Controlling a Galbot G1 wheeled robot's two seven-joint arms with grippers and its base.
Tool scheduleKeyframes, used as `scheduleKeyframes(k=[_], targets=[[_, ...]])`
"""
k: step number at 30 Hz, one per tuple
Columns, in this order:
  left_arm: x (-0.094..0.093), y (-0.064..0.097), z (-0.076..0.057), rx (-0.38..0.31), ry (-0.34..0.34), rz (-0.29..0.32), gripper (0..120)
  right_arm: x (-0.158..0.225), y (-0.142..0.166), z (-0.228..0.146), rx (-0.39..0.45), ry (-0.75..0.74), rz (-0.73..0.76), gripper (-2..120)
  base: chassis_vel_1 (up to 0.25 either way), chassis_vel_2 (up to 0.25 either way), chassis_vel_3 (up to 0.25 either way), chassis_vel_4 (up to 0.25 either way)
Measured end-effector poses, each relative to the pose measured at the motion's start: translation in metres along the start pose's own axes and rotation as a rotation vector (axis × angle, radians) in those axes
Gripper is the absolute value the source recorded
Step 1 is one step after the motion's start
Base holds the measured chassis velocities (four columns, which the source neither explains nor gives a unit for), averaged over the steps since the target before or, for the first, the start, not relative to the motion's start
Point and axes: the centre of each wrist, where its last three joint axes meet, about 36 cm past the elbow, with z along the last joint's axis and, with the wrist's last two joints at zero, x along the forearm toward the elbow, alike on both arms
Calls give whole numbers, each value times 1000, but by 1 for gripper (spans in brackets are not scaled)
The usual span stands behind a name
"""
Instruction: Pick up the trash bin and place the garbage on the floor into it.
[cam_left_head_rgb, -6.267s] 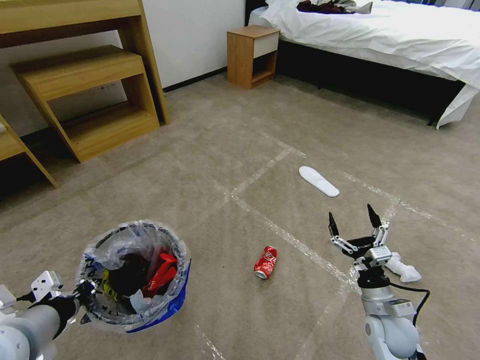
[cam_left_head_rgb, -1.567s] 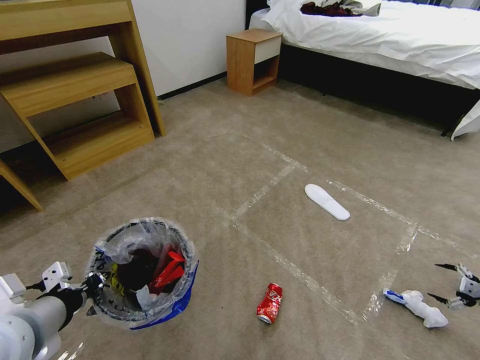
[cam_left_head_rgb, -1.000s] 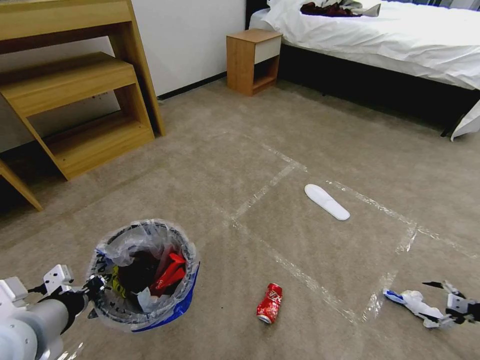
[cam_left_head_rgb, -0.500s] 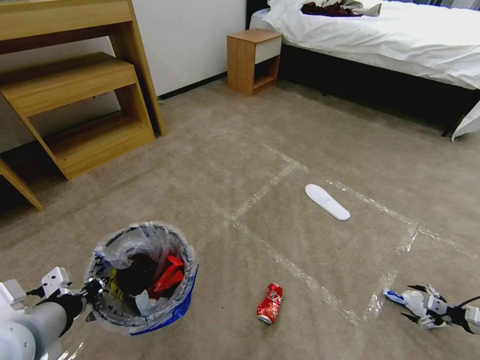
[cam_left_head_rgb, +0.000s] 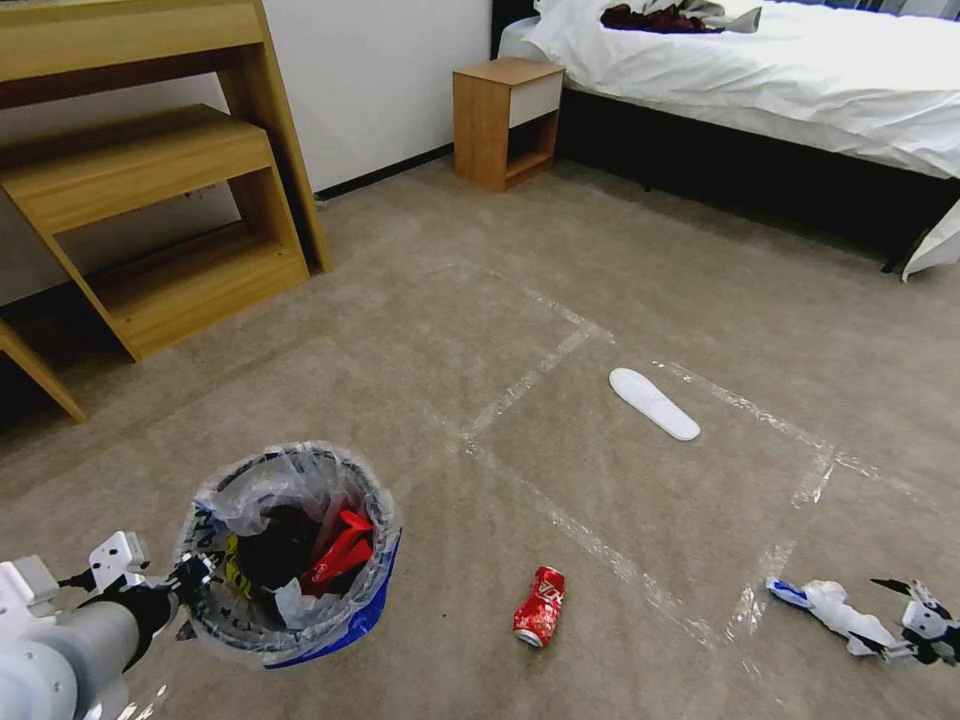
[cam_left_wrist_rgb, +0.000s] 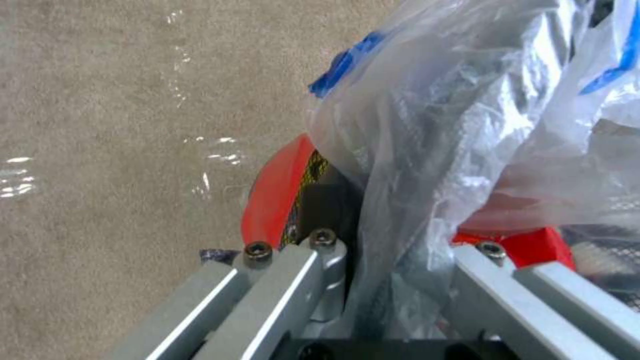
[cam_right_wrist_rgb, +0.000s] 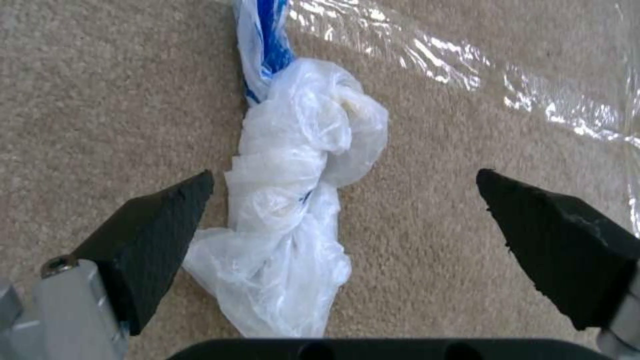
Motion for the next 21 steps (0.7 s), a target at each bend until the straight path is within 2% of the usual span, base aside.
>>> scheduleKeyframes(k=[21], targets=[[5, 0, -1, -14, -4, -1, 0, -26, 27, -3, -67, -23, -12, 100, 0, 0, 0, 0]])
